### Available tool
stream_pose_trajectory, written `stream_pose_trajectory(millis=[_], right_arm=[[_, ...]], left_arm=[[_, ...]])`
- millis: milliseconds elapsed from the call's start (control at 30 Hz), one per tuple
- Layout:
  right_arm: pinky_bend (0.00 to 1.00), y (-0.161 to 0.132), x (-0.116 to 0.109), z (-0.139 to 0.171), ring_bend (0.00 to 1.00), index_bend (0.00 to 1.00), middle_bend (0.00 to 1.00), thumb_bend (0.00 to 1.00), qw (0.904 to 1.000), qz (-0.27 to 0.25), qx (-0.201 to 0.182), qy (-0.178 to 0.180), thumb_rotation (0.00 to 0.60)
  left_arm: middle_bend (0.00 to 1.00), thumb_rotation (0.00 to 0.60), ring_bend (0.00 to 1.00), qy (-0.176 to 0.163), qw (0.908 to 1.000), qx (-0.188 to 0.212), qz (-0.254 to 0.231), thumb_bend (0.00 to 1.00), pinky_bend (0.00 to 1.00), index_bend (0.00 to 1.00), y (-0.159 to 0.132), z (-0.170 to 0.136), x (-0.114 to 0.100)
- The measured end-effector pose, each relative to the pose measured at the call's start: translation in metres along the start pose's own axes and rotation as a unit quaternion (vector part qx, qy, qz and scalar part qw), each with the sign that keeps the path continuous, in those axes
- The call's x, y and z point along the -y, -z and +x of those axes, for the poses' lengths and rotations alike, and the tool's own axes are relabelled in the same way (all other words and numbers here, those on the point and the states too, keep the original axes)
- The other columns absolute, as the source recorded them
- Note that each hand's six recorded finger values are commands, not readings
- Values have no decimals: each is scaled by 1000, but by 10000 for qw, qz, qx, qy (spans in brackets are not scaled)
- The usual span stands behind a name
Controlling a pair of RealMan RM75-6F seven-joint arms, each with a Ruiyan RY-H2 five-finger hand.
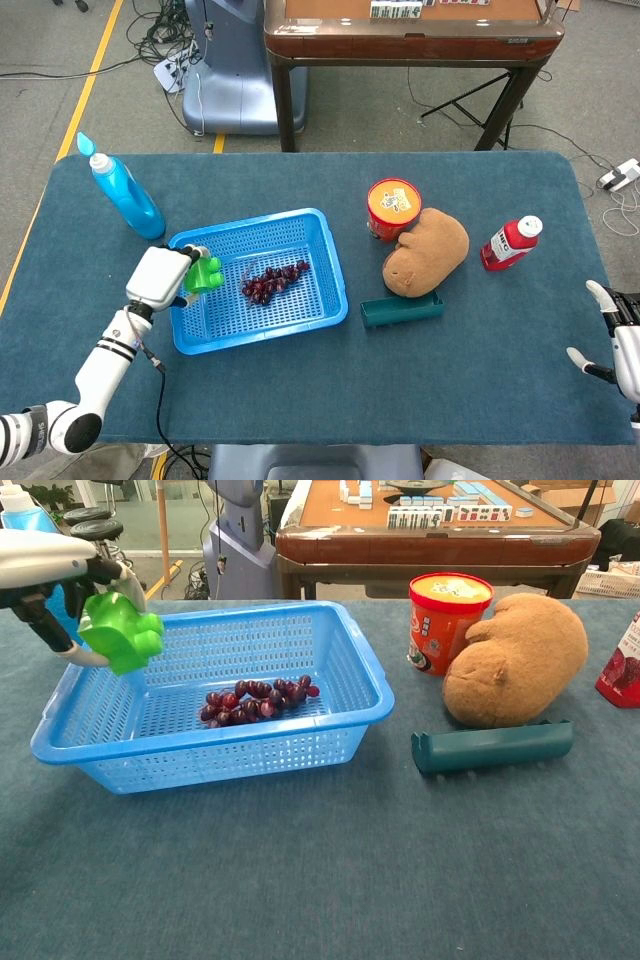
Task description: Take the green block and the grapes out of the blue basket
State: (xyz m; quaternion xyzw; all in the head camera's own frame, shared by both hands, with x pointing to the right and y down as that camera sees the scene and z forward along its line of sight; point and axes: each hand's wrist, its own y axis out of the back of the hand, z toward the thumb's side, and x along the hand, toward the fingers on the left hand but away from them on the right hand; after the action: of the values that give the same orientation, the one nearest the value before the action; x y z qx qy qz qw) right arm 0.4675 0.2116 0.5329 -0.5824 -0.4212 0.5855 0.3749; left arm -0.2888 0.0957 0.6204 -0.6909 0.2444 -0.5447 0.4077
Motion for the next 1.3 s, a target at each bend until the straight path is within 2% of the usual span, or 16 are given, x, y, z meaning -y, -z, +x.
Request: stream_pose_trajectory(millis=[167,367,667,767,900,1067,1300], right_arm=[[266,-3,2,-2,170,110,174,108,10000,-31,-69,-22,600],[266,-3,-1,-2,170,110,174,108,9999,-43,-103,29,600],[266,-5,-13,-2,170,110,175,108,9995,1,-155,263,600],[266,-7,-18,-3,170,110,174,108,9992,37,-192,347,600],[266,-11,-22,-4,170,110,174,108,9987,62,-254,427,600],[266,-12,-20,-4,170,110,175,108,9989,53,-260,385,600],[266,-9,-18,-2,170,110,175,108,9992,47,-201,354,600]], left_arm=[[523,600,476,-217,9989,-179,-380,249,405,399,21,-16,-12],[519,600,474,-359,9965,-689,-310,249,405,394,63,-31,-14],[483,600,467,-9,9862,-1646,-149,249,404,368,135,-58,12],[481,600,462,128,9830,-1828,-149,249,399,363,149,-64,22],[481,600,434,369,9800,-1948,-158,249,374,337,159,-67,35],[472,600,416,664,9790,-1919,-184,249,352,320,155,-64,52],[463,600,406,724,9819,-1743,-174,249,345,316,140,-52,59]])
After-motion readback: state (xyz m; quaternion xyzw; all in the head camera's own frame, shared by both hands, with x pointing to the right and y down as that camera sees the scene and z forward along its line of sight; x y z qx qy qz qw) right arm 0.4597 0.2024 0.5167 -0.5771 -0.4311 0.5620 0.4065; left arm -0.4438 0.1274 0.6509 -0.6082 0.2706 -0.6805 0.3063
